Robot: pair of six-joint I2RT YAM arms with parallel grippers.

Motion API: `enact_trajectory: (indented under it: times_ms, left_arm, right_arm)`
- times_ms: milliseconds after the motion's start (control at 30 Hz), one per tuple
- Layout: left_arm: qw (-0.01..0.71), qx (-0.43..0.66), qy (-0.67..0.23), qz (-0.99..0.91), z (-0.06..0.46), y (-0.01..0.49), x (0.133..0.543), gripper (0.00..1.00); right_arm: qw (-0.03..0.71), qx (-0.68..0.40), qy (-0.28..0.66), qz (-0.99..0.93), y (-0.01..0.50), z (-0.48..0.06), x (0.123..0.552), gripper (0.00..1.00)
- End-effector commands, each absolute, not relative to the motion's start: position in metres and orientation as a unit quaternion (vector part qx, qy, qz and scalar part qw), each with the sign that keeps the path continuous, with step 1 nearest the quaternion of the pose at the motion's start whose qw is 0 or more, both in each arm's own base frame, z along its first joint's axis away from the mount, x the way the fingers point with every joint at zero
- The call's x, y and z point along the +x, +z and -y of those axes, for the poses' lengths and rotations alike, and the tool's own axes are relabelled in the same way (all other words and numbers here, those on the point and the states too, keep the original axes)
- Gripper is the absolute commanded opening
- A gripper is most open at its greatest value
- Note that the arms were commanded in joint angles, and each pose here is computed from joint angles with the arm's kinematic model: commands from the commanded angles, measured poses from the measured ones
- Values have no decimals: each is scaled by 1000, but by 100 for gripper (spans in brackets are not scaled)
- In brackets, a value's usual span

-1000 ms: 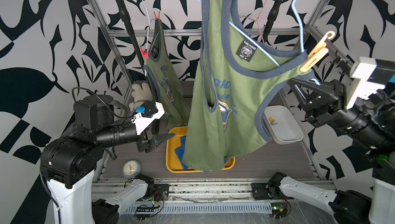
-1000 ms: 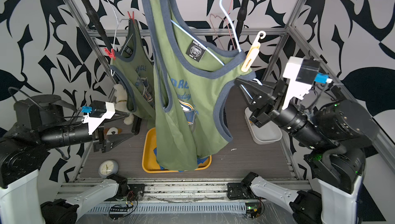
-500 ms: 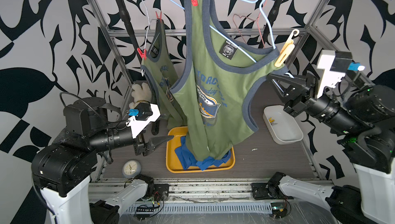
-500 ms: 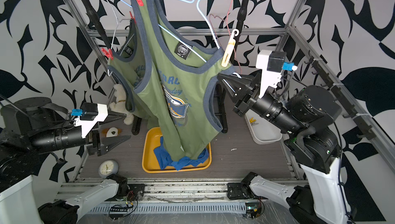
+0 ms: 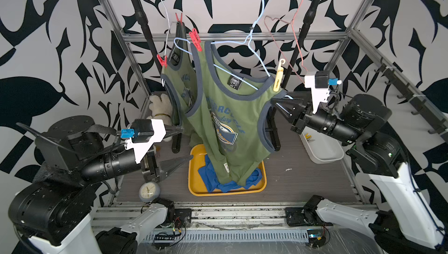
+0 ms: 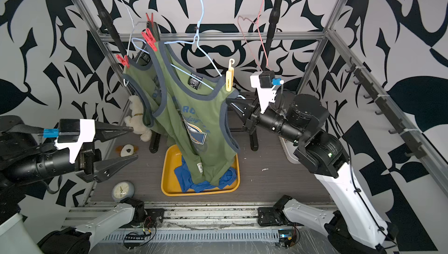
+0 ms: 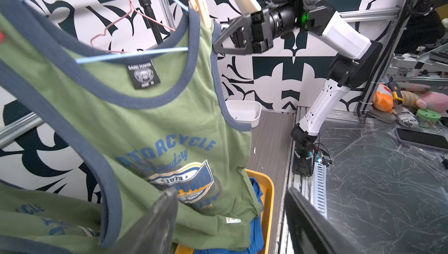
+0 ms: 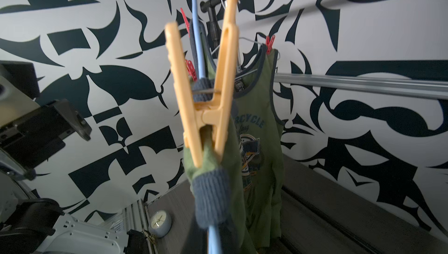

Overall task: Remove the clothespins securing tank tops to the hanger
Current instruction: Adjust the hanger.

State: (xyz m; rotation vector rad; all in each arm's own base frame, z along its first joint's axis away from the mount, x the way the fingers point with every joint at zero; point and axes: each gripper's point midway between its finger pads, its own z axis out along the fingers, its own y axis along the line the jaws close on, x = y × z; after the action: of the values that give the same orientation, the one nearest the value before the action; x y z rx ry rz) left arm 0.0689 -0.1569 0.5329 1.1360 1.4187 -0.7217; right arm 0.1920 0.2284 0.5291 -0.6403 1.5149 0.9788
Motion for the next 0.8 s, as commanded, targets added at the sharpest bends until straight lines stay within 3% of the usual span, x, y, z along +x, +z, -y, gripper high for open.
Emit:
enact_trajectory:
  times_ms: [0, 400, 767]
  left_arm:
    - [570, 457, -321, -603, 161, 548, 87, 73]
    - [591, 422, -334, -601, 174, 580, 150, 73]
    - [530, 421, -419, -605, 201, 577, 194, 73]
  right_arm:
    - [595, -301, 437, -604, 543, -234, 182, 0]
    - [530, -365, 469, -605, 495, -260, 174, 0]
    - [504, -397, 472, -604, 472, -272, 173, 0]
